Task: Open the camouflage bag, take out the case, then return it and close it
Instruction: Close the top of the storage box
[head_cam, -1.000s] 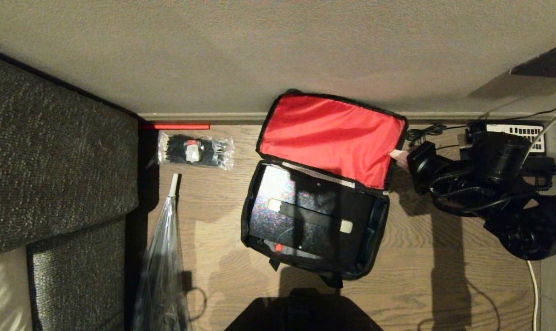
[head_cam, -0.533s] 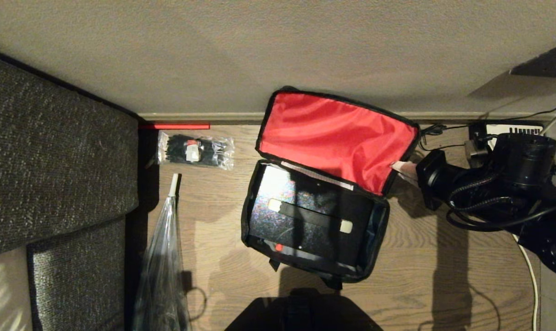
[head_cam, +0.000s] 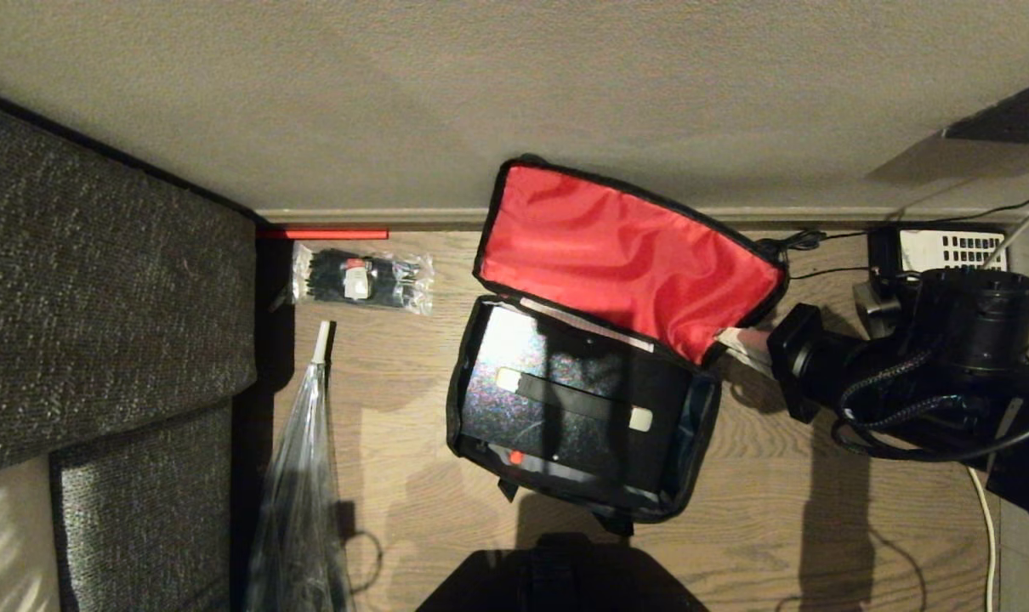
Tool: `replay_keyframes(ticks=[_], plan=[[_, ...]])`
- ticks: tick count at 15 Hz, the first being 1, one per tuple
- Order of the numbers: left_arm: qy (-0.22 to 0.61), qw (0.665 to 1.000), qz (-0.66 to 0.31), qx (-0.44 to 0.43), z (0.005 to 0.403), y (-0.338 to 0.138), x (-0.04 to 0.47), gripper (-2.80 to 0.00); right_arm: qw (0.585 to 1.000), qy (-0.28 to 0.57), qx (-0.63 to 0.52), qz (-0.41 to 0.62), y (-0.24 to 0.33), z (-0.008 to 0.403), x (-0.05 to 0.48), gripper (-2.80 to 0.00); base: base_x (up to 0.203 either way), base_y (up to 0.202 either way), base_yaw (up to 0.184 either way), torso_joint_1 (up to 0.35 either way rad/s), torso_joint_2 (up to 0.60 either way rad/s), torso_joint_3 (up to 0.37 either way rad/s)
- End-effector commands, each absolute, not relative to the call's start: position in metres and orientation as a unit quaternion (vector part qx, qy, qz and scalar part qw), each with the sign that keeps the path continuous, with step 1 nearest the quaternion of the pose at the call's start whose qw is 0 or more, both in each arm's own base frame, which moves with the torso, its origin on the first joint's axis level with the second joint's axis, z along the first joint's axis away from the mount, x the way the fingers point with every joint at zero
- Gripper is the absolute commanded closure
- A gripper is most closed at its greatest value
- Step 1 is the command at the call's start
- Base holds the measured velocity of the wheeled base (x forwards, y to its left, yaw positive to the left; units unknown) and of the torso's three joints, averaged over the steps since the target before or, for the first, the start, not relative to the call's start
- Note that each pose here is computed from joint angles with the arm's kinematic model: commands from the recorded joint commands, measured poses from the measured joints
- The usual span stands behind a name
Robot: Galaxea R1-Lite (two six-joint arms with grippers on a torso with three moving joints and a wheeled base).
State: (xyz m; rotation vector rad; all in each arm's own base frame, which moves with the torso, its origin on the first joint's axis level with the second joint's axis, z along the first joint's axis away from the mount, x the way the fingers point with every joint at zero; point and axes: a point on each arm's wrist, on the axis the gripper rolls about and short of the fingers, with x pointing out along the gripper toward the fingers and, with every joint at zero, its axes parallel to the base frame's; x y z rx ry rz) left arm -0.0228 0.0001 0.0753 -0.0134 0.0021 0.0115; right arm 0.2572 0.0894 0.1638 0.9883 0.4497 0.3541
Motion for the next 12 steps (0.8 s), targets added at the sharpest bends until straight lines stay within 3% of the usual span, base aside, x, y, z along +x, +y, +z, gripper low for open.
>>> replay_keyframes(ticks=[1,12], plan=[[0.001,1.0,0.006,-0.007,0.074,0.0,-0.023,0.0,0.837,0.225,0.467,0.174,0.093,0.162,0.249,0.0,0.0,0.0,0.0,0.0,0.0,0.0],[0.001,1.0,0.006,-0.007,0.075,0.0,-0.023,0.0,0.83,0.291,0.443,0.175,0.103,0.137,0.22,0.0,0.0,0.0,0.0,0.0,0.0,0.0]])
